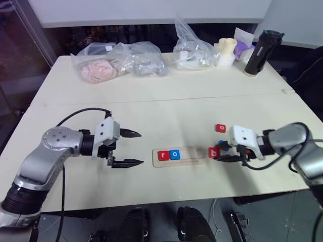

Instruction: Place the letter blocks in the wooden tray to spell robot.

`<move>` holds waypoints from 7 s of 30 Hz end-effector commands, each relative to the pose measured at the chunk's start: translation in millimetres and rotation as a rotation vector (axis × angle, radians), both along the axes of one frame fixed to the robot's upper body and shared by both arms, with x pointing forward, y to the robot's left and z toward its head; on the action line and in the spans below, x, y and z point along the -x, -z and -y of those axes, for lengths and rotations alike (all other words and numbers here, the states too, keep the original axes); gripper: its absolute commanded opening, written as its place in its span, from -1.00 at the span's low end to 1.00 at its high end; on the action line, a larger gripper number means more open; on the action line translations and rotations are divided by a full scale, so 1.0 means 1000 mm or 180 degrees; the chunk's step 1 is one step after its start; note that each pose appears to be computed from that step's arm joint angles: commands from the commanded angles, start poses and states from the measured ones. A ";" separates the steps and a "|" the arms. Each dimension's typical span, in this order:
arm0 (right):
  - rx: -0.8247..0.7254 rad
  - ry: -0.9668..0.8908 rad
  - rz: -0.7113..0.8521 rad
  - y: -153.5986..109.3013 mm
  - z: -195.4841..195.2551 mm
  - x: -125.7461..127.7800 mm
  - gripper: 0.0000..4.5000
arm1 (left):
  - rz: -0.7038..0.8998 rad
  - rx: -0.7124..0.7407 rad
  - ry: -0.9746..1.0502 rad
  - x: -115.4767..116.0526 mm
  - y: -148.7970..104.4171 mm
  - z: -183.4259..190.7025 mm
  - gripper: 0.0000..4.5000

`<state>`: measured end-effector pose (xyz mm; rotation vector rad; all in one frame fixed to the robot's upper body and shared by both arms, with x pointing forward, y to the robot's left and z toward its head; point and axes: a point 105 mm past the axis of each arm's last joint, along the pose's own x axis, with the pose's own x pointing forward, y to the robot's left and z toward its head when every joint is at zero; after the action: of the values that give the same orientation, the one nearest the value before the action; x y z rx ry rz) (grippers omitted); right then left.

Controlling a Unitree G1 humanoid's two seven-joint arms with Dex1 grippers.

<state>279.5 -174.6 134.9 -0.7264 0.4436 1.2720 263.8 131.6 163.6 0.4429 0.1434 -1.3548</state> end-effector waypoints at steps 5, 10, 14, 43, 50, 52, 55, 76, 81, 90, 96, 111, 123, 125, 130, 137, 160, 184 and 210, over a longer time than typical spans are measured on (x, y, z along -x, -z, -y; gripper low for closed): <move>0.0016 -0.0335 -0.0053 0.013 -0.038 -0.009 -0.50 | 0.0152 -0.0003 0.0029 0.004 -0.009 0.002 1.00; 0.0047 -0.0387 -0.0038 0.018 -0.044 -0.017 -0.50 | 0.0144 0.0001 -0.0008 0.008 -0.008 0.001 1.00; 0.0084 -0.0401 -0.0037 0.021 -0.043 -0.024 -0.50 | 0.0133 0.0006 -0.0047 0.011 -0.007 0.001 1.00; -0.0015 -0.0634 -0.0028 0.024 -0.072 -0.027 -0.50 | 0.0123 0.0046 -0.0171 0.014 -0.007 0.000 1.00; 0.0000 -0.0651 -0.0011 0.024 -0.072 -0.026 -0.50 | 0.0129 0.0054 -0.0162 0.014 -0.007 0.002 1.00; 0.0011 -0.0637 -0.0011 0.024 -0.071 -0.027 -0.50 | 0.0131 0.0056 -0.0157 0.013 -0.007 0.002 1.00; 0.0025 -0.0625 -0.0009 0.025 -0.069 -0.027 -0.50 | 0.0132 0.0063 -0.0148 0.013 -0.007 0.003 1.00; 0.0037 -0.0591 -0.0007 0.019 -0.067 -0.026 0.98 | 0.0150 0.0081 -0.0123 0.011 -0.007 0.006 1.00; -0.0125 -0.0532 0.0013 0.005 -0.070 -0.026 0.98 | 0.0146 0.0085 -0.0127 0.011 -0.006 0.006 1.00; -0.0891 0.0926 0.0645 -0.060 -0.027 -0.070 0.98 | 0.0144 0.0094 -0.0142 0.012 -0.006 0.006 1.00; -0.1048 0.2395 0.0899 -0.060 0.030 -0.078 0.98 | 0.0131 0.0095 -0.0133 0.011 -0.004 0.006 1.00; -0.1225 0.4272 0.0507 -0.018 0.048 -0.056 0.98 | 0.0138 0.0109 0.0042 0.005 -0.004 0.014 1.00; -0.1115 0.4326 0.0411 0.015 0.036 -0.066 0.98 | 0.0149 0.0116 0.0031 0.007 -0.004 0.015 1.00; -0.1124 0.4326 0.0429 0.016 0.035 -0.072 0.98 | 0.0152 0.0113 0.0016 0.007 -0.004 0.014 1.00; -0.1117 0.4467 0.0413 0.023 0.037 -0.083 0.98 | 0.0149 0.0112 -0.0021 0.009 -0.004 0.013 1.00; -0.1055 0.4507 0.0370 0.030 0.031 -0.085 0.98 | 0.0160 0.0108 -0.0084 0.010 -0.005 0.011 1.00; -0.0703 0.4470 0.0690 -0.013 0.061 0.004 -0.48 | 0.0124 0.0166 0.0040 0.005 0.001 0.018 1.00; -0.0769 0.4739 0.0230 0.041 0.041 0.034 -0.48 | 0.0188 0.0159 0.0160 0.001 0.001 0.024 1.00; 0.0594 0.1013 0.0298 0.012 0.078 0.030 0.99 | 0.0213 0.0167 0.0158 -0.002 -0.001 0.025 1.00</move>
<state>246.1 -249.2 118.5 -0.7781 0.6216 0.8638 266.2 106.9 153.4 0.4248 0.0905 -1.3873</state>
